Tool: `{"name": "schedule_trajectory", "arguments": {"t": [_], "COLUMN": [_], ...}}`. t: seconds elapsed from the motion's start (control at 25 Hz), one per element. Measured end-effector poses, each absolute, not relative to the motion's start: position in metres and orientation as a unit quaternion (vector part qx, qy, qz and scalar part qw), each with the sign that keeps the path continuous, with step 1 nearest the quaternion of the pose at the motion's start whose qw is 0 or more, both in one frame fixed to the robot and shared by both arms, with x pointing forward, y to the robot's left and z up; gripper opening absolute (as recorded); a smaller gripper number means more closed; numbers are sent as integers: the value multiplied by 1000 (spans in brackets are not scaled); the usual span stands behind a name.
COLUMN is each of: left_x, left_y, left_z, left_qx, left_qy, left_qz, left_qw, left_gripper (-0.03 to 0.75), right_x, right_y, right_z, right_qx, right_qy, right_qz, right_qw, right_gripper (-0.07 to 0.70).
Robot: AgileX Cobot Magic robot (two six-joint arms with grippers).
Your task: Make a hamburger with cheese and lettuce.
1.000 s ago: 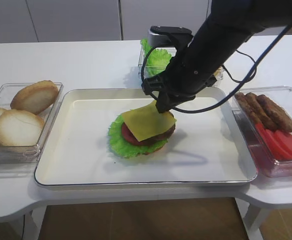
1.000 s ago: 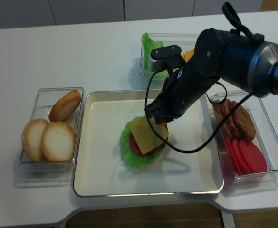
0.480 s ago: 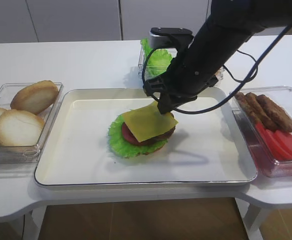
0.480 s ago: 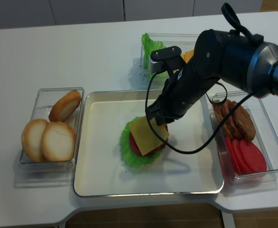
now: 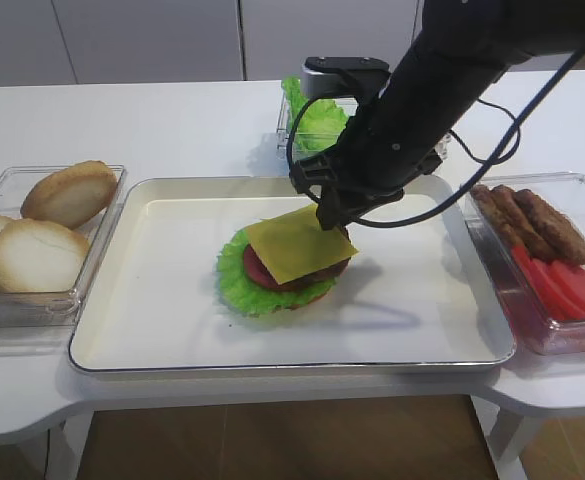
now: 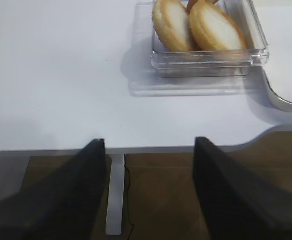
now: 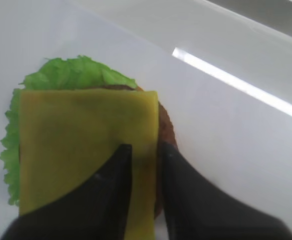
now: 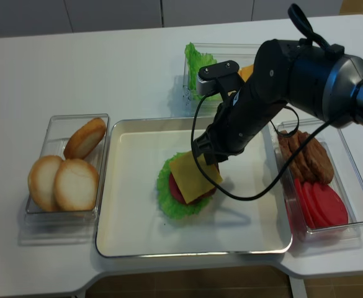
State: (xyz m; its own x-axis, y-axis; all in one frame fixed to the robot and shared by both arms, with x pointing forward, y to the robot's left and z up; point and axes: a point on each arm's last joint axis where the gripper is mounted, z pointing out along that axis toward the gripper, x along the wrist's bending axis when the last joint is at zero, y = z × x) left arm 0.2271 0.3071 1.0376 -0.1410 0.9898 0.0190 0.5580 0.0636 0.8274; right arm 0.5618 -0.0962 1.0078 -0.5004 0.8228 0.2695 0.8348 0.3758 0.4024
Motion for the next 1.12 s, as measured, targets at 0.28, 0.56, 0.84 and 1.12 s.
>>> {"name": "schedule_trajectory", "arguments": {"t": [0.28,0.56,0.84,1.12], "left_x": [227,227,227,227], "left_y": [307,307,307,307], "left_z": [1038,1038,1038,1038], "left_qx": [582,582,582,582], "left_qy": [664,664,664,664], "left_qz": [359,359,359,359], "left_qw": [301,301,301,301], "left_gripper": [416,416,416,416], "right_x": [562,562,561,559], "right_y": [-96,-98,-110,-126], "right_z": [1008,1007,1019,1020], "right_qx": [-500,-508,-531,-543], "right_qy": [-830,-827,-818,-820], "right_qz": [-248,-241,-219,-171], "right_qw": [12,9,-39,-52], "right_gripper": [307,337,337,337]}}
